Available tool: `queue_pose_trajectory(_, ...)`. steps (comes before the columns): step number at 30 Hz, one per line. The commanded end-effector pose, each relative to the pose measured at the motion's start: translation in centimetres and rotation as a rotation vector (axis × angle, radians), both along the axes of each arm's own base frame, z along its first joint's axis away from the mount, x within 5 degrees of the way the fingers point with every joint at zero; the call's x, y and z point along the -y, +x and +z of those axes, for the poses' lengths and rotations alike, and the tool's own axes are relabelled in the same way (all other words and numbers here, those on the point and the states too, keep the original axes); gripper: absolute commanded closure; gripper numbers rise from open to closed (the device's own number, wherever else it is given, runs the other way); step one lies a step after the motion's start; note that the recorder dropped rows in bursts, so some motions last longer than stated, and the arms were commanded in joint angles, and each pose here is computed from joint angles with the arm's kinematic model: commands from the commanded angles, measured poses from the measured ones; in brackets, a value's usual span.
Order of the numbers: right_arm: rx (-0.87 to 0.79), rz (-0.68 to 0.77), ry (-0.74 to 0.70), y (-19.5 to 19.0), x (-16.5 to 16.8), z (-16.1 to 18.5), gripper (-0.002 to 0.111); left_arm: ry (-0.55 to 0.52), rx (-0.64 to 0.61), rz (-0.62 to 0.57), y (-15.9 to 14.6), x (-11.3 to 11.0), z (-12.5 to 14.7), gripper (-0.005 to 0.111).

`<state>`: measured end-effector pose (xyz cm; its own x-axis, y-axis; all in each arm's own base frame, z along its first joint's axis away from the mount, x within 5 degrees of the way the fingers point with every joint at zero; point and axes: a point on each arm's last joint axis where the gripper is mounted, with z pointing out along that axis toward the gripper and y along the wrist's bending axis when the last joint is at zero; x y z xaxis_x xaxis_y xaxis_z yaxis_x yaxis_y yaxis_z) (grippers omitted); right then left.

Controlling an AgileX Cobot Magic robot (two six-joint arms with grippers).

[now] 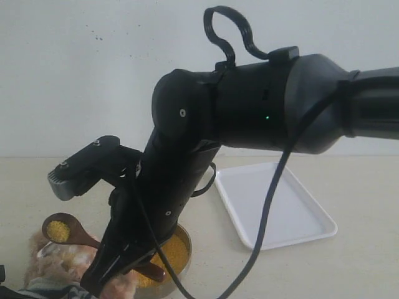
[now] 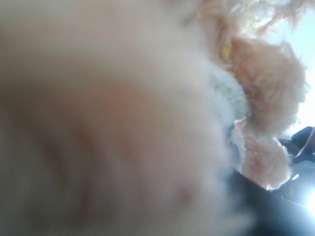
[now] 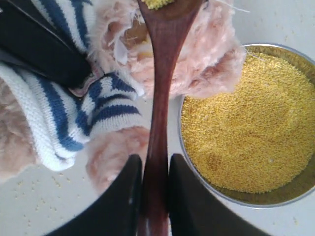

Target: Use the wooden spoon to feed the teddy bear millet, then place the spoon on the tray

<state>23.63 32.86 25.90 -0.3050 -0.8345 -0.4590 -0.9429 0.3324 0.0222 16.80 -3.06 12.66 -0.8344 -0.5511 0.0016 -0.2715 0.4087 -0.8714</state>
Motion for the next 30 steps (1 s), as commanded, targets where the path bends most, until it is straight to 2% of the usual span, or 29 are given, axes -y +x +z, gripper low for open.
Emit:
queue_pose_trajectory(1, 0.085, 0.024, -0.050, -0.2, 0.1, 0.3, 0.109, -0.034, 0.033, -0.007, 0.2, 0.1, 0.4, 0.103)
queue_pose_trajectory(8, 0.144, 0.073, -0.115, -0.6, 0.0, 0.2, 0.109, -0.035, 0.054, -0.013, 0.2, 0.2, 0.5, 0.103)
queue_pose_trajectory(11, 0.239, 0.140, -0.165, -1.4, -0.6, 0.3, 0.109, -0.052, 0.062, -0.018, 0.2, 0.2, 0.7, 0.103)
queue_pose_trajectory(17, 0.389, 0.136, -0.228, -1.9, -1.3, 0.6, 0.109, -0.053, 0.063, -0.019, 0.2, 0.3, 0.7, 0.103)
queue_pose_trajectory(22, 0.411, 0.143, -0.292, -2.1, -1.0, 0.6, 0.109, -0.049, 0.069, -0.023, 0.2, 0.3, 0.7, 0.103)
queue_pose_trajectory(30, 0.440, 0.122, -0.297, -1.8, -0.9, 0.7, 0.109, -0.048, 0.074, -0.026, 0.2, 0.3, 0.7, 0.103)
